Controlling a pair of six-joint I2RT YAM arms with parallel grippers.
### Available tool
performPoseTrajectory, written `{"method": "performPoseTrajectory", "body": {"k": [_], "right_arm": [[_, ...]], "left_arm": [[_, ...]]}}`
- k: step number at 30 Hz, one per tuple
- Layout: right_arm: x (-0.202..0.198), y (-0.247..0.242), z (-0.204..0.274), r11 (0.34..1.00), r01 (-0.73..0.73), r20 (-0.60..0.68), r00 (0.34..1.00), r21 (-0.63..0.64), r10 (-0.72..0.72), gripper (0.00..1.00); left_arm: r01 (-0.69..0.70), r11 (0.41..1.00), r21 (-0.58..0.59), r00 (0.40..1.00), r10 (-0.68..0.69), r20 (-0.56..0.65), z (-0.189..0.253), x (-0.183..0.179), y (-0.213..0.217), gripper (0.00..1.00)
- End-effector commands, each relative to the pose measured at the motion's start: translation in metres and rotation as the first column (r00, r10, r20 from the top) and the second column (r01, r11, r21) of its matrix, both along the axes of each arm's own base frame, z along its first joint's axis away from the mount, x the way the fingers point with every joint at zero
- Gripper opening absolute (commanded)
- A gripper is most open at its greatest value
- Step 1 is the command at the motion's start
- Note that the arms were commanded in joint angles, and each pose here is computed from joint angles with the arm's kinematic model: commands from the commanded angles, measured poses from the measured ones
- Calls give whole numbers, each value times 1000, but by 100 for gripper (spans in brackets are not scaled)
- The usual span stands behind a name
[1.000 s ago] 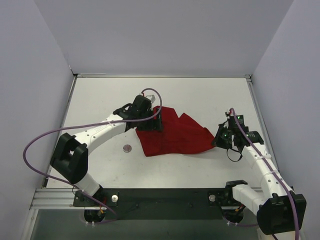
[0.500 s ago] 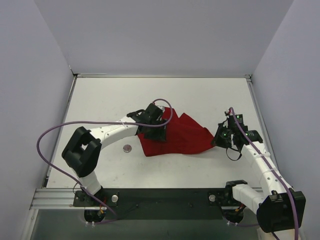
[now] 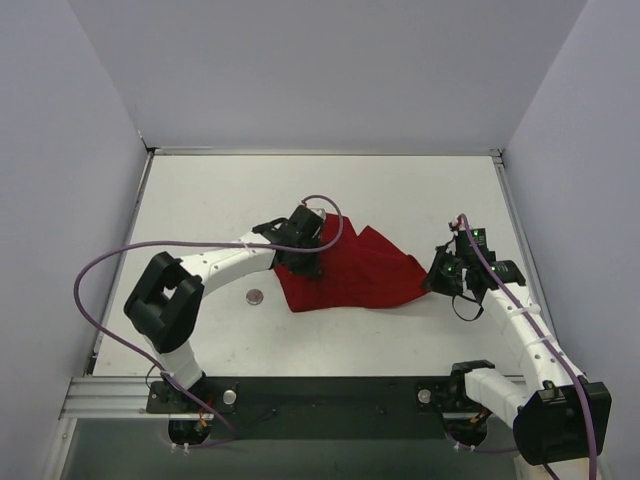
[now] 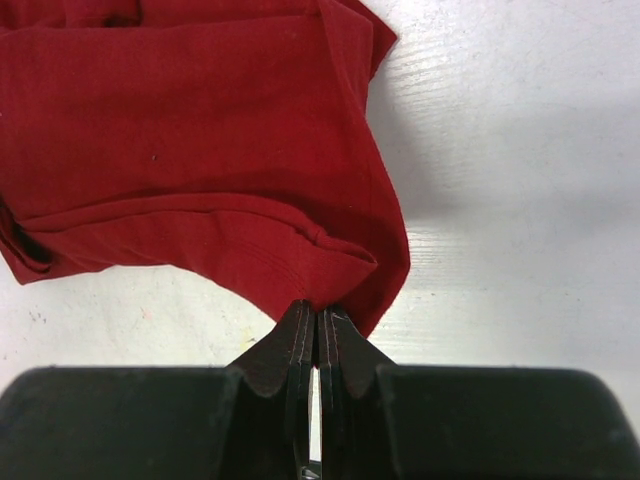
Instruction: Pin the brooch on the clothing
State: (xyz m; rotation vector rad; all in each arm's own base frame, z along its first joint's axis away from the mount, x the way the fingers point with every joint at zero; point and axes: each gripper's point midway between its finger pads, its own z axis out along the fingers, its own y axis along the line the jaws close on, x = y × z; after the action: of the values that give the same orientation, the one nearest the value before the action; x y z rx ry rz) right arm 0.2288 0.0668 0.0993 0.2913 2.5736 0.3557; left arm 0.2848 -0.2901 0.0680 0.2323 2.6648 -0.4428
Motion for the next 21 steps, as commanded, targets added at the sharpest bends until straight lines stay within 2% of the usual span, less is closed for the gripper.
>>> {"method": "performPoseTrajectory", "body": {"k": [1,5,9,13,14,16,17,19,20,21], "right_arm": [[6,1,13,1000,-11,31,999,10,10,0],[25,8,42,999,-21,116,993,39,16,0],[59,13,93,997,-25,271,963,67,6,0],[101,20,162,995,-57,464,886,85,11,0],[114,21,200,994,-64,548,837,87,6,0],[130,23,228,994,-79,596,803,70,22,0],[136,23,271,994,-85,667,745,70,17,0],[146,23,301,994,-91,715,699,60,21,0],[149,23,320,994,-92,749,662,61,16,0],[148,24,351,993,-107,798,602,53,22,0]], "left_arm": [[-38,996,-81,990,48,133,43,27,7,0],[-55,990,-133,972,84,218,80,44,22,0],[-72,970,-234,920,155,360,150,69,44,0],[-136,948,-289,813,273,514,225,96,77,0],[-145,938,-315,770,307,559,252,105,87,0],[-152,926,-346,712,345,611,286,110,99,0],[-149,913,-381,659,379,650,316,116,109,0],[-149,899,-412,605,412,682,346,119,120,0],[-130,886,-445,553,437,709,377,118,125,0],[-135,878,-458,526,456,718,389,121,133,0]]}}
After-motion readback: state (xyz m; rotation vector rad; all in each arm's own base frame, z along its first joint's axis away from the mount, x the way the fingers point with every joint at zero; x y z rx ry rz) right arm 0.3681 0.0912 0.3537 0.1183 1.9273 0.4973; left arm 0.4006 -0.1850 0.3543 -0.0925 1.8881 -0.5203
